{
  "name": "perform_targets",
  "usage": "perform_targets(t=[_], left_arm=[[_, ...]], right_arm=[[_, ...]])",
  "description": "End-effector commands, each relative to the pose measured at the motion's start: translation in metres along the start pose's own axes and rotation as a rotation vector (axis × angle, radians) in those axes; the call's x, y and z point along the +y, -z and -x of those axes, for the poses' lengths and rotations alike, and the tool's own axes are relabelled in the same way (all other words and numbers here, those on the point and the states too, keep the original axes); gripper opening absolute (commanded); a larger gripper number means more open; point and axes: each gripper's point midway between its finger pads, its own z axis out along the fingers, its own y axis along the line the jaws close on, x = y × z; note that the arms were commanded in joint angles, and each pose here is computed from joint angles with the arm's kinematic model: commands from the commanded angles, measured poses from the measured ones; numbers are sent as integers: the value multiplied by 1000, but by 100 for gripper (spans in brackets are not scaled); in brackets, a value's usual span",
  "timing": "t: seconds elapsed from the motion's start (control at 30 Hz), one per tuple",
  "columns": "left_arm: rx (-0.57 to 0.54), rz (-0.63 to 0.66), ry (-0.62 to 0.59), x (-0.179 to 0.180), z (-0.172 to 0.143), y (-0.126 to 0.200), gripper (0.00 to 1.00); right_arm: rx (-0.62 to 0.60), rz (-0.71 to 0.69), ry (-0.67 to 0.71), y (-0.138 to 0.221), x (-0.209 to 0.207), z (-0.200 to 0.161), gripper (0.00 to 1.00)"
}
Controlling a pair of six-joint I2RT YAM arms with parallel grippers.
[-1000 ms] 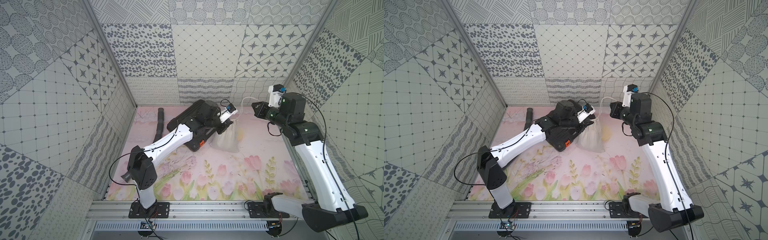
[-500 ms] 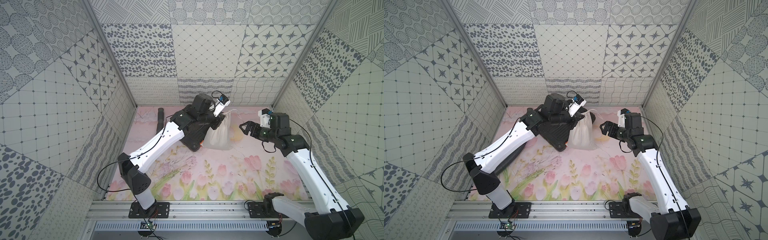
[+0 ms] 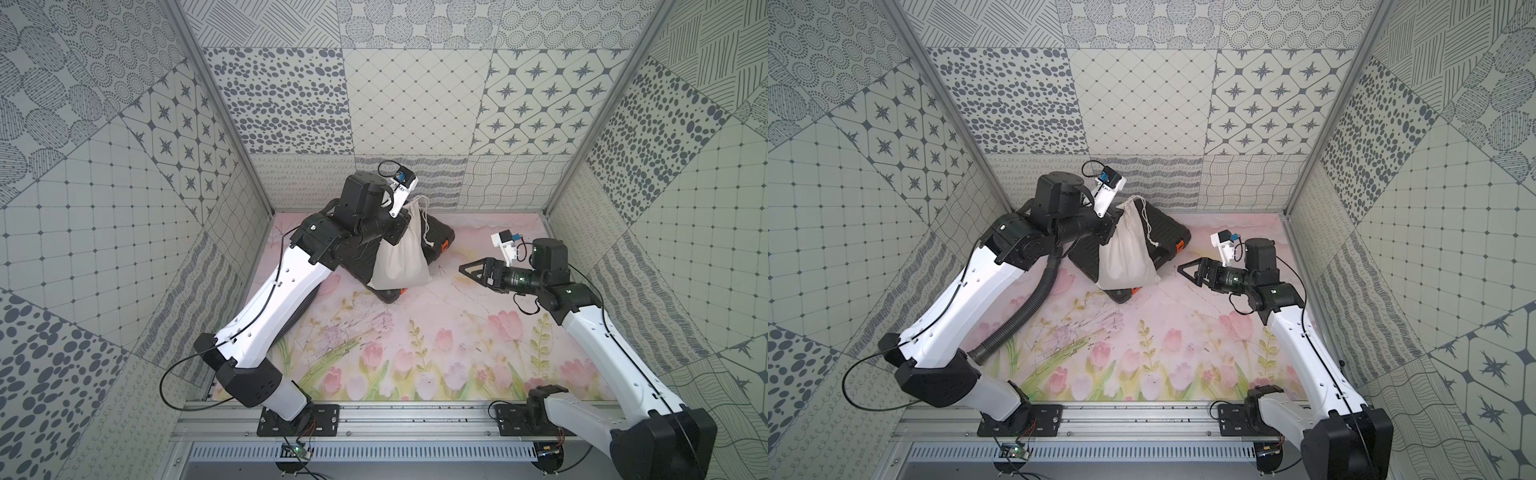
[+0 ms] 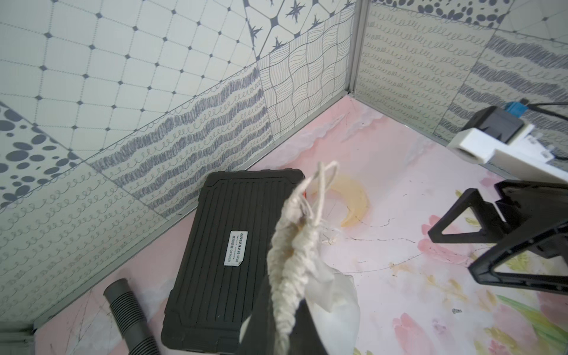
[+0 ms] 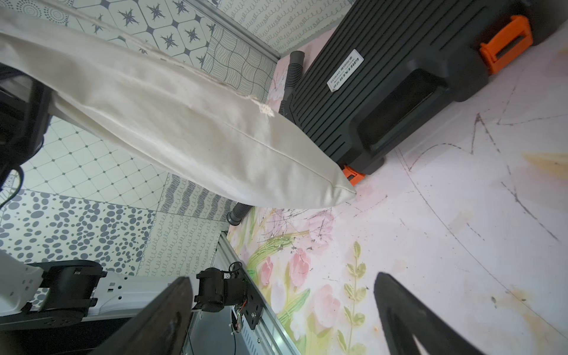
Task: Close the soil bag
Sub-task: Pick up the soil bag from the center of the board, then place the soil bag at the center of the board.
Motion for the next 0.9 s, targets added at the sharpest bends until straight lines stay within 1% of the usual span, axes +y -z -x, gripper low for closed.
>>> perform_targets(t=[0.0,0.2,0.4,0.6,0.87], left_arm=[[-74,166,7,45,18,31,0],[-46,241,15,74,3,47,0],[9,308,64,103,-31,50,0],[62,344,112,119,-65,51,0],[86,380,128,130,-86,49,0]], right_arm=[[-31,50,43,-1,9,8,97],[-36,20,36,-6,0,14,97],[-34,4,25,-10,-6,16,97],[-23,-6,8,-14,-12,15,97],[-11,-21,-14,-17,-21,10,97]])
